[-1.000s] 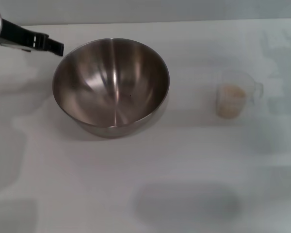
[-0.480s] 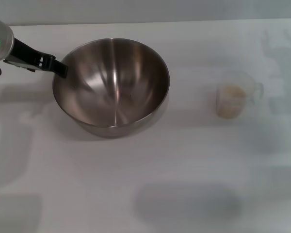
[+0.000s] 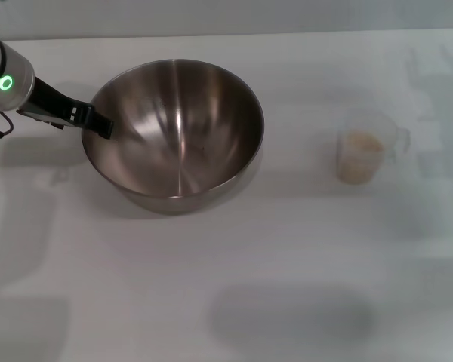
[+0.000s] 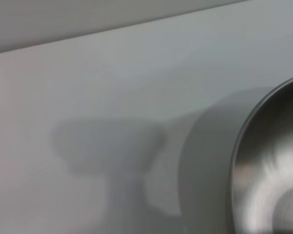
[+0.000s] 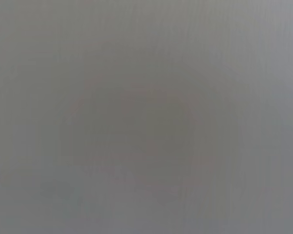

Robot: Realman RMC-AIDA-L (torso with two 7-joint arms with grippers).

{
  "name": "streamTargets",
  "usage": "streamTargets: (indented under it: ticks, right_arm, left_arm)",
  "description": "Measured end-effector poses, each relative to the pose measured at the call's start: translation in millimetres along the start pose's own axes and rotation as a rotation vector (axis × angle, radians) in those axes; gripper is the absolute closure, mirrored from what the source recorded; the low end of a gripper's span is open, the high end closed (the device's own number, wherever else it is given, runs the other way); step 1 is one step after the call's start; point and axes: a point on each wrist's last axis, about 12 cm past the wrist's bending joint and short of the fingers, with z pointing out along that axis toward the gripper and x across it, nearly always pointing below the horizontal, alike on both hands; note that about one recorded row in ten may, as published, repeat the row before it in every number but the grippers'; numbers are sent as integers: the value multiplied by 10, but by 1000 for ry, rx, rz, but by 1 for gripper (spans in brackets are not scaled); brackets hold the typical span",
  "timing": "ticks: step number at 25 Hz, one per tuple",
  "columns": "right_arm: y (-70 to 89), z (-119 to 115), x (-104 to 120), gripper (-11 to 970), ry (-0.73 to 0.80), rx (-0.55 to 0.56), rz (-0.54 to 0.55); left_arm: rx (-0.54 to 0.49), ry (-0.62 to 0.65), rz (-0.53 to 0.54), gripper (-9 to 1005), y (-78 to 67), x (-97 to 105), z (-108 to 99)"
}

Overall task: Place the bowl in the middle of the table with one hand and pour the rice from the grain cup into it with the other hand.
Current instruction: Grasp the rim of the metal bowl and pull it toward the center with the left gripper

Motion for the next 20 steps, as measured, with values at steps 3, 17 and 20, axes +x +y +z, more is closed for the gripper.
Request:
streamTargets:
  ticks: [3,17,20]
  right_arm:
    - [3,0,-1,409,0,-1,1]
    - [4,-2,-9,409,-8,0,4]
    - [2,-4,-8,409,-7,1,5]
  left_arm:
    - [0,1,3,296,2,4,23]
    - [20,33,16,317,-51,-14,103]
    - [20,30,18,459,-58,-31,96]
